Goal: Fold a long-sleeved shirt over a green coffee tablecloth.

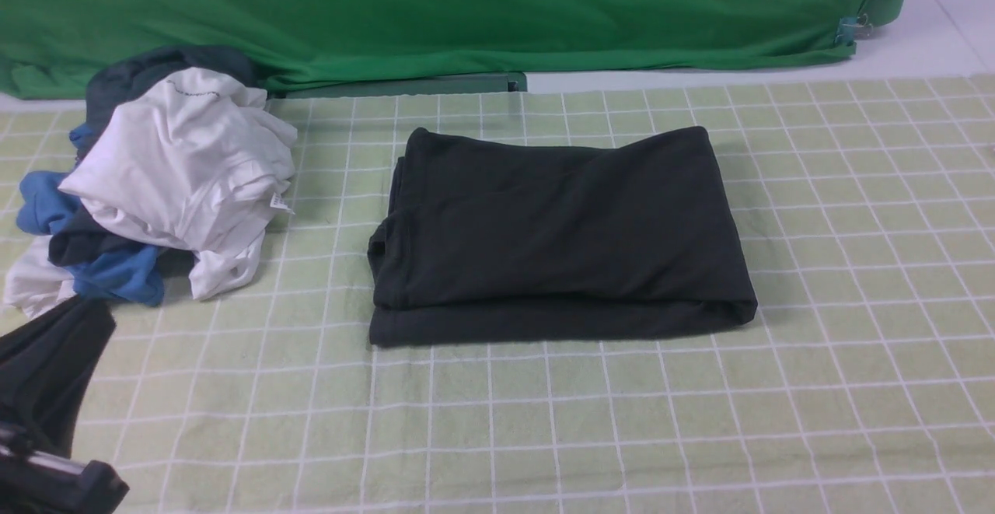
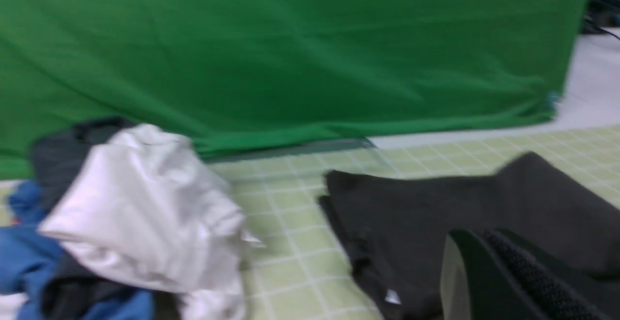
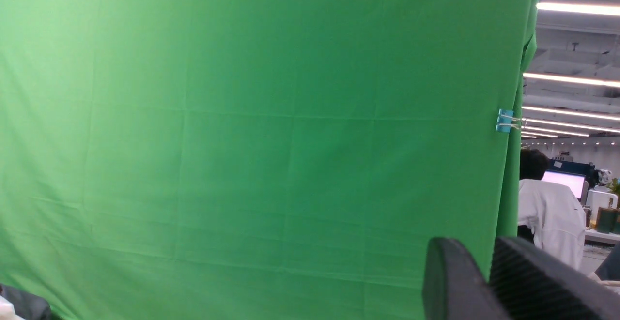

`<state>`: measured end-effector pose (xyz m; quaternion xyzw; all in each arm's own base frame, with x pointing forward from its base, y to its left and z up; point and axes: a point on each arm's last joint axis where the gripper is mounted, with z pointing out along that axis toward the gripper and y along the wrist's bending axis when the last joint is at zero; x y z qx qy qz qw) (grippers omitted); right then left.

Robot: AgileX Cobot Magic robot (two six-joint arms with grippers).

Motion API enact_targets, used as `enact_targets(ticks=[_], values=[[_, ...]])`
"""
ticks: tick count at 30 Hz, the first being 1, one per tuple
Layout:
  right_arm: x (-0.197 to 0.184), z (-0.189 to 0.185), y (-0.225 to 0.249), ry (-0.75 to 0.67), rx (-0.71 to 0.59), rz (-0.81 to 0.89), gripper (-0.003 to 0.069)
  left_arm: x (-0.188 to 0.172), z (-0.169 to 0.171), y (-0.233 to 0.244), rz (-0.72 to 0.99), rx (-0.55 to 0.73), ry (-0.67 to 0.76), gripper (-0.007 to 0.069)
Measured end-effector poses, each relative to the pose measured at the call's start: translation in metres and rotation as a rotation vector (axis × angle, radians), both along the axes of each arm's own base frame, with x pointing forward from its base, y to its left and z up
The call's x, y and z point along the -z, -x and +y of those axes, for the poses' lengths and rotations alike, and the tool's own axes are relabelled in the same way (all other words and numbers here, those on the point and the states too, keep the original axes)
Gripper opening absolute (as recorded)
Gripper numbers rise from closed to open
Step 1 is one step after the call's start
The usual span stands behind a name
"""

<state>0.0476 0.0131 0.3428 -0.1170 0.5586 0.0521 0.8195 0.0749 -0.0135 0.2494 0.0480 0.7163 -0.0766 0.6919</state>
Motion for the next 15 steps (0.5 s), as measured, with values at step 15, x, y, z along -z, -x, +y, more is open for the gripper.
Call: enact_targets(ticks=[15], values=[[0.0, 0.0, 0.0, 0.001, 0.0, 0.004, 0.0175, 0.057, 0.013, 0.019, 0.092, -0.176, -0.081, 0.0013]])
